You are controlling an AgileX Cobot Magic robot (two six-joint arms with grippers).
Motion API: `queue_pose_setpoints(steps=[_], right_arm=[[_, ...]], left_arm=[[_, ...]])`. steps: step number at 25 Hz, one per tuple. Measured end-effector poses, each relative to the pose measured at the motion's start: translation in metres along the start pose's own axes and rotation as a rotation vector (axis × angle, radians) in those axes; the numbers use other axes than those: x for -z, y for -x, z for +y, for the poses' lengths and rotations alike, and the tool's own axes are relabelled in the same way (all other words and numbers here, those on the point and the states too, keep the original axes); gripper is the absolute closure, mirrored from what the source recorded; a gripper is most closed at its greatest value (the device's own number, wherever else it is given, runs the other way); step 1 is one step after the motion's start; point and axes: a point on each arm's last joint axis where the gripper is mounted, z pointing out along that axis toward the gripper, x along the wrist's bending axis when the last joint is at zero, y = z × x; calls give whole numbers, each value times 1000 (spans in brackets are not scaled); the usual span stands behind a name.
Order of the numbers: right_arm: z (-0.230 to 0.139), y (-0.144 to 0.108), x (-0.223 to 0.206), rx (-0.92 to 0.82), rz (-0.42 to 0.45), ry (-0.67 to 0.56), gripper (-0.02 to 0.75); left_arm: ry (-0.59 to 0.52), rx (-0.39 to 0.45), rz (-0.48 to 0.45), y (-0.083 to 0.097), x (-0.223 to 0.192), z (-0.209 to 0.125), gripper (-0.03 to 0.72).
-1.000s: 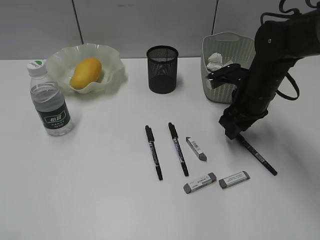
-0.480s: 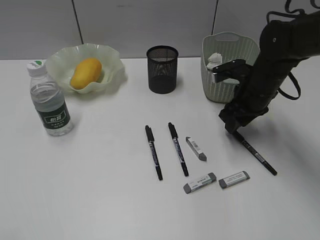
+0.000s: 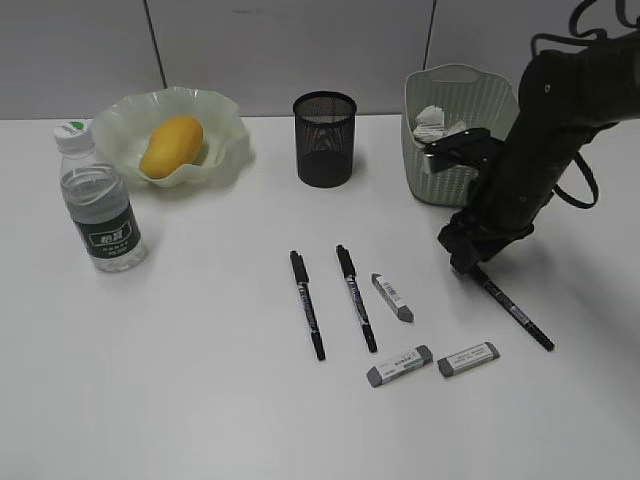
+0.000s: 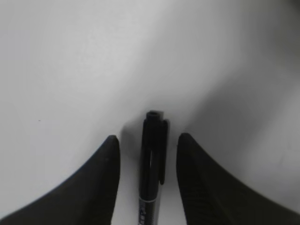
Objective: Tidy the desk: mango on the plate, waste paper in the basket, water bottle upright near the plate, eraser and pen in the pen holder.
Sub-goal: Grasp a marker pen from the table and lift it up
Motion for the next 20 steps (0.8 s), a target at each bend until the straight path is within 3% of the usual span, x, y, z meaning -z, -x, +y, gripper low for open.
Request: queue_pose_setpoints(steps=[8, 13, 20], right_arm=[[-2, 0, -8, -5, 9, -20, 442], [-2, 0, -9, -6, 10, -20, 587], [1, -1, 5, -32, 5, 12, 594]], left_arm=[[0, 0, 0, 0, 0, 0, 312], [0, 0, 0, 0, 0, 0, 315], [0, 0, 0, 0, 0, 0, 323]])
